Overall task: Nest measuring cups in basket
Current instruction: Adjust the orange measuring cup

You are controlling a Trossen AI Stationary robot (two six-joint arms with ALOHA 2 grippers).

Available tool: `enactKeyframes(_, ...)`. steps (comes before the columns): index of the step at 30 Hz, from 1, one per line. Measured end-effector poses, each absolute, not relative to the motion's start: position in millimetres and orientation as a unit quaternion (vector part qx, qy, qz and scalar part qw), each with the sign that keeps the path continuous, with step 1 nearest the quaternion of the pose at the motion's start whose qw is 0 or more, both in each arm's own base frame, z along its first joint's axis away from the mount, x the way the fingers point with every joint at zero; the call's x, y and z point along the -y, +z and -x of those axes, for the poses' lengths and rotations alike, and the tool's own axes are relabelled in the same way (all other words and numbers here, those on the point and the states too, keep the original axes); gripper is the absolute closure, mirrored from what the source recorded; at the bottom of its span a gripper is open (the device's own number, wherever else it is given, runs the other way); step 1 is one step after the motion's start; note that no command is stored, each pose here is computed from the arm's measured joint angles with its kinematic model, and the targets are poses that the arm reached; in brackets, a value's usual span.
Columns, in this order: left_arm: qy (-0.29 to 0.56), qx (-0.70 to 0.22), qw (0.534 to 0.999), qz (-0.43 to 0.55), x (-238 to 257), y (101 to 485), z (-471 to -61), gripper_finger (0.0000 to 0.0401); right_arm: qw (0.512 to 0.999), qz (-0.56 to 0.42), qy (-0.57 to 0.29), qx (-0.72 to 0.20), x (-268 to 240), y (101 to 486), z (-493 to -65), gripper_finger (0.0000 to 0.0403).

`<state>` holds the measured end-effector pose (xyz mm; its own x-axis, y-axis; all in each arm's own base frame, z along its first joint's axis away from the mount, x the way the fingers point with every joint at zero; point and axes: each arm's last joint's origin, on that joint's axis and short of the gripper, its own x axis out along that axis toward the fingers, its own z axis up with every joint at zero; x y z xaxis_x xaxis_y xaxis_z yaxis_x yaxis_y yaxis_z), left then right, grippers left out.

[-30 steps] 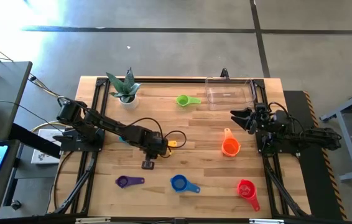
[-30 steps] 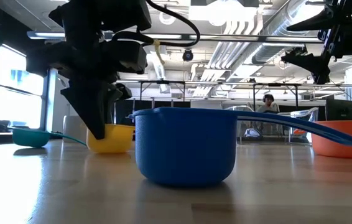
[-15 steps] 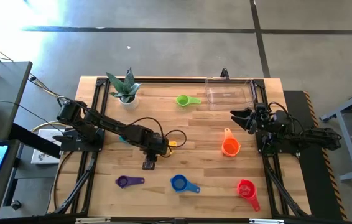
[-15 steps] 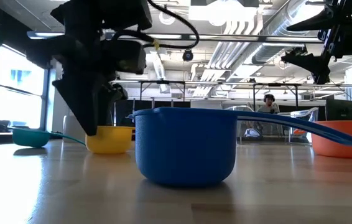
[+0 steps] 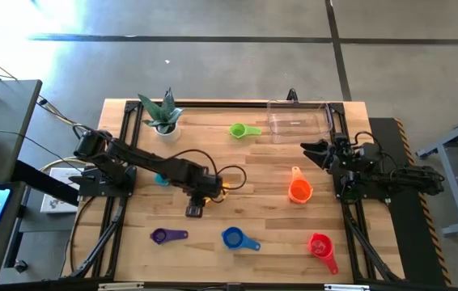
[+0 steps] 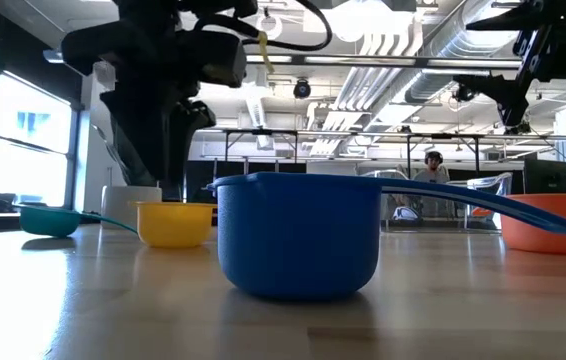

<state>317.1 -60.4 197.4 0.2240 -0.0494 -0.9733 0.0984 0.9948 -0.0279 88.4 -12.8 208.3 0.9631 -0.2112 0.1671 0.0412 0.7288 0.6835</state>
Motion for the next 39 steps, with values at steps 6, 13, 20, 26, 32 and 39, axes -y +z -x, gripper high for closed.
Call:
enactKeyframes(6, -0.039, -0.626, 0.779, -0.016, 51, 217, -323, 0.0249, 0.922, -0.361, -0.055, 0.127, 12, 211, -88, 0.0094)
enactKeyframes(13, -0.023, -0.628, 0.778, -0.023, 35, 246, -329, 0.0249, 0.924, -0.338, -0.033, 0.175, 12, 221, -85, 0.0094)
enactKeyframes(20, -0.009, -0.614, 0.789, -0.022, 20, 277, -334, 0.0251, 0.938, -0.293, -0.043, 0.179, 12, 248, -82, 0.0094)
enactKeyframes(26, 0.016, -0.604, 0.796, -0.038, 8, 298, -336, 0.0253, 0.953, -0.273, -0.078, 0.103, 13, 281, -88, 0.0094)
enactKeyframes(32, 0.035, -0.62, 0.783, -0.035, 2, 309, -329, 0.0254, 0.933, -0.331, -0.131, -0.062, 14, 295, -103, 0.0094)
enactKeyframes(39, 0.048, -0.613, 0.788, -0.018, 6, 319, -318, 0.0254, 0.864, -0.42, -0.152, -0.234, 13, 302, -126, 0.0094)
